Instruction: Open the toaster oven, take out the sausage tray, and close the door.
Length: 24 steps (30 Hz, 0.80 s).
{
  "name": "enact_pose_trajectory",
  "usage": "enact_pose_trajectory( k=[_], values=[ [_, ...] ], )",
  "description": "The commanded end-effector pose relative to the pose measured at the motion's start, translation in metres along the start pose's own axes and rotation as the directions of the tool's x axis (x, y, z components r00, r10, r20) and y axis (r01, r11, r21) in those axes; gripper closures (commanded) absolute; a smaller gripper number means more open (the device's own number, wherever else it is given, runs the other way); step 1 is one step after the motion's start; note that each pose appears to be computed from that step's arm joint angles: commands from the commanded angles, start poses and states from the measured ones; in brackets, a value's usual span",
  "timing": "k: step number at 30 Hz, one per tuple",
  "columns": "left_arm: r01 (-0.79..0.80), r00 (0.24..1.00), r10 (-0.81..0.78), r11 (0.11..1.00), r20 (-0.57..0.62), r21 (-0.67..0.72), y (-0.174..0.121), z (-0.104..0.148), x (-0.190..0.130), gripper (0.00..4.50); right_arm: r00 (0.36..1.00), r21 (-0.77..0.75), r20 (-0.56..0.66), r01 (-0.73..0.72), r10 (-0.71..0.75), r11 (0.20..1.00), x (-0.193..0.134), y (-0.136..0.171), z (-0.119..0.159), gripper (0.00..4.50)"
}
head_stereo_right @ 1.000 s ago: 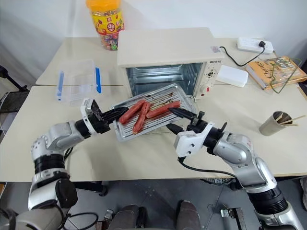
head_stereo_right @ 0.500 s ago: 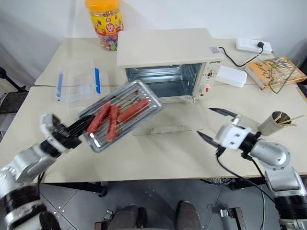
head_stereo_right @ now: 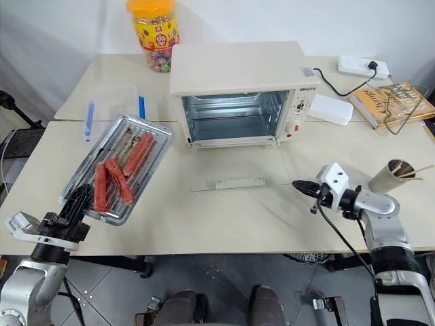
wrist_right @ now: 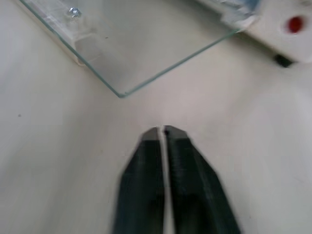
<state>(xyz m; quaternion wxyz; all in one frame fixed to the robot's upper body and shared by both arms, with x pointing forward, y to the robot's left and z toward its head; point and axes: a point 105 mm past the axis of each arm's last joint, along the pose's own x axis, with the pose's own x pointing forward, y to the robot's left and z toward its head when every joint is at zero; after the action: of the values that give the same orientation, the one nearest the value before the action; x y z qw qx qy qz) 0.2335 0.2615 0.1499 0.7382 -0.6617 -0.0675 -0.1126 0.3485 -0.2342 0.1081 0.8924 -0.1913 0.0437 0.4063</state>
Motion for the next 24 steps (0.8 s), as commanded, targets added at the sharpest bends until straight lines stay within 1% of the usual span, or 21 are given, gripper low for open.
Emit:
enact_pose_trajectory(
  k=[1,2,3,6,9,11,13,15,17,20,24],
  values=[
    [0.007,0.994,-0.004,1.0,0.108,-0.021,-0.015,0.006,0.0,4.5,0.999,0.037,0.036,-0.01,0.009,0.999,0.007,-0.005,0.003,4.46],
    [-0.007,0.992,0.011,0.999,0.125,-0.034,-0.014,0.006,0.0,4.5,0.999,0.05,0.041,-0.018,0.016,0.999,0.009,-0.005,0.003,4.46],
    [-0.006,0.987,0.016,0.998,0.162,-0.059,-0.015,0.007,0.001,4.5,0.996,0.07,0.087,-0.044,0.038,0.997,0.012,-0.003,0.007,4.46],
    [0.005,0.979,0.016,0.995,0.201,-0.104,-0.018,0.004,0.002,4.5,0.987,0.096,0.156,-0.048,0.033,0.994,0.016,-0.005,0.015,4.46],
    [0.005,0.981,0.017,0.993,0.195,-0.115,-0.02,-0.001,0.005,4.5,0.972,0.115,0.233,-0.051,0.023,0.992,0.017,-0.01,0.03,4.46],
    [0.006,0.983,0.015,0.994,0.185,-0.111,-0.021,-0.003,0.006,4.5,0.965,0.111,0.262,-0.048,0.017,0.993,0.015,-0.012,0.038,4.46],
    [0.01,0.983,0.011,0.994,0.185,-0.11,-0.022,-0.003,0.007,4.5,0.952,0.067,0.303,-0.06,0.037,0.996,0.01,-0.01,0.054,4.46],
    [0.011,0.984,0.008,0.994,0.179,-0.105,-0.022,-0.003,0.007,4.5,0.925,0.061,0.38,-0.057,0.029,0.996,0.004,-0.01,0.074,4.46],
    [0.011,0.984,0.008,0.994,0.179,-0.105,-0.022,-0.003,0.007,4.5,0.909,0.067,0.416,-0.063,0.029,0.996,-0.001,-0.008,0.089,4.46],
    [0.012,0.983,0.008,0.994,0.184,-0.111,-0.022,-0.003,0.007,4.5,0.869,0.088,0.495,-0.066,0.014,0.994,-0.007,-0.009,0.125,4.46],
    [0.009,0.986,0.006,0.996,0.166,-0.092,-0.023,-0.005,0.007,4.5,0.824,0.143,0.567,-0.071,-0.023,0.987,-0.011,-0.012,0.153,4.46]
  ],
)
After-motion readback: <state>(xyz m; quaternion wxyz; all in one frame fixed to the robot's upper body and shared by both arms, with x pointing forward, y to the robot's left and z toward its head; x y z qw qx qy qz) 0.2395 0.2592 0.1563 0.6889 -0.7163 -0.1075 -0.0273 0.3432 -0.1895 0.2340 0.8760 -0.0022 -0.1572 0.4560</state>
